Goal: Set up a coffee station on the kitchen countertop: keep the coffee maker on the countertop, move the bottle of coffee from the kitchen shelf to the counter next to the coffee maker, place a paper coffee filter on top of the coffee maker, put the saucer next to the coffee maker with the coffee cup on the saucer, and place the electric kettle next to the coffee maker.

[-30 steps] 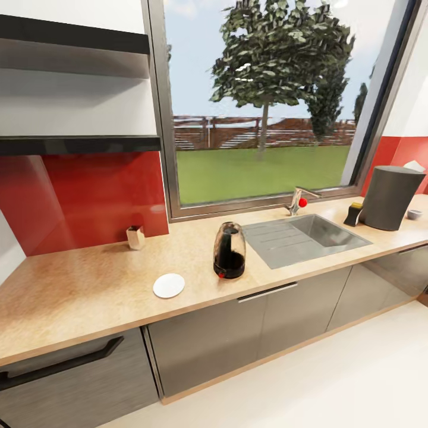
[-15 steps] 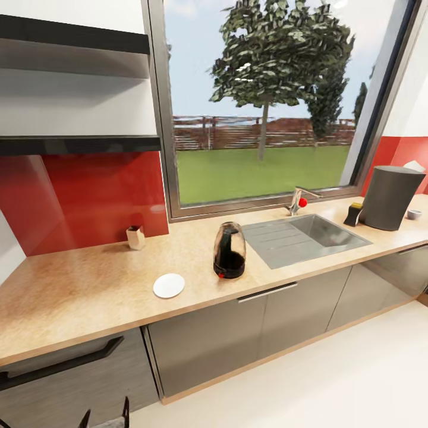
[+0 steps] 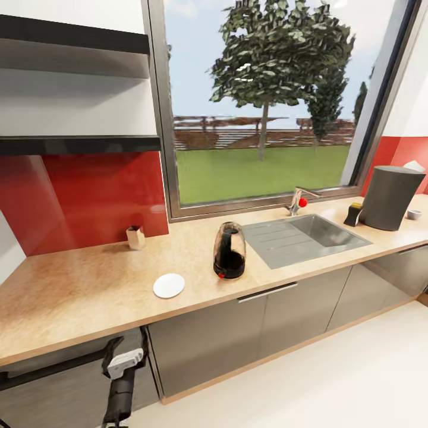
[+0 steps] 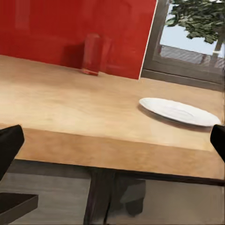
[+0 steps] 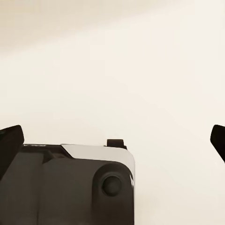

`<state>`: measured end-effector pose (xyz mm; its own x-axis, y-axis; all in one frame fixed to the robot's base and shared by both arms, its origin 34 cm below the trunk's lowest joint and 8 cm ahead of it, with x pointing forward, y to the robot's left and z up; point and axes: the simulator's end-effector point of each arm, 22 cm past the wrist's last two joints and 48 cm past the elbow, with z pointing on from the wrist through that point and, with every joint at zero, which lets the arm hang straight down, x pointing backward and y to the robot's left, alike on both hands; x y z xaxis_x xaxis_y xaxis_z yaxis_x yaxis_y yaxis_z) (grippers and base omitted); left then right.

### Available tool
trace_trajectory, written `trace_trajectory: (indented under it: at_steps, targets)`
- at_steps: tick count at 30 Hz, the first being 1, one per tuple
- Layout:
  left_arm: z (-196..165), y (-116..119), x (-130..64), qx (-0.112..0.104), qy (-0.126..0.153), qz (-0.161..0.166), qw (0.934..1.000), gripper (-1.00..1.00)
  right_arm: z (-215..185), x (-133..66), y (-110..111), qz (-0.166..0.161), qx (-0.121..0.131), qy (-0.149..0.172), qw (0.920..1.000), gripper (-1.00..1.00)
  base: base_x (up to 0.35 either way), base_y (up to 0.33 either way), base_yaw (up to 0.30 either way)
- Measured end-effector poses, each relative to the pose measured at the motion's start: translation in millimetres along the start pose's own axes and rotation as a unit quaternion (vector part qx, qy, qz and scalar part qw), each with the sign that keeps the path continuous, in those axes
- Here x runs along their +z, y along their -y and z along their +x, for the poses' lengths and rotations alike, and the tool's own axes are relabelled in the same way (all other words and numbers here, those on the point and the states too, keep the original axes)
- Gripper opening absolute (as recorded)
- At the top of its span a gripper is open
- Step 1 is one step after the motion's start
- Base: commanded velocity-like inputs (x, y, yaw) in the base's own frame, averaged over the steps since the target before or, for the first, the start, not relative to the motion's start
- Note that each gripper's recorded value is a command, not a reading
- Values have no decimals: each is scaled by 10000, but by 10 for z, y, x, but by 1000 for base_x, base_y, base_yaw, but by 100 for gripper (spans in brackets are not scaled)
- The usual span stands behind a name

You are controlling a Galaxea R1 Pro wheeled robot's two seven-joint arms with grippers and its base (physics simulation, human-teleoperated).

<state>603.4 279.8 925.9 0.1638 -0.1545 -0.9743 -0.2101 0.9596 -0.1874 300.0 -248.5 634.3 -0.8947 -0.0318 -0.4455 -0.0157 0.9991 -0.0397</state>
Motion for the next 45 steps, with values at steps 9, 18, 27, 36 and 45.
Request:
trace_trajectory:
  at_steps: [9,18,27,36,45]
  targets:
    - [-605,556,378,-660,708,207,9951,100,5,-1,-1,-2,-6,-5,10000,100,0,0,0]
    - [-705,869,1215,-204,-677,538,9960,100,-37,5,15,22,-2,39,10000,100,0,0,0]
    - [-692,299,1617,47,-2678,346,9628,100,-1567,-82,-679,-371,373,1602,9857,100,0,0,0]
    - [-422,-95,1421,341,-3611,222,9316,100,-3779,-1255,-1831,-1419,-333,4006,9046,100,0,0,0]
    - [-386,17,1325,411,-4330,408,8995,100,-4762,-2032,-2461,-2498,95,3781,8914,100,0,0,0]
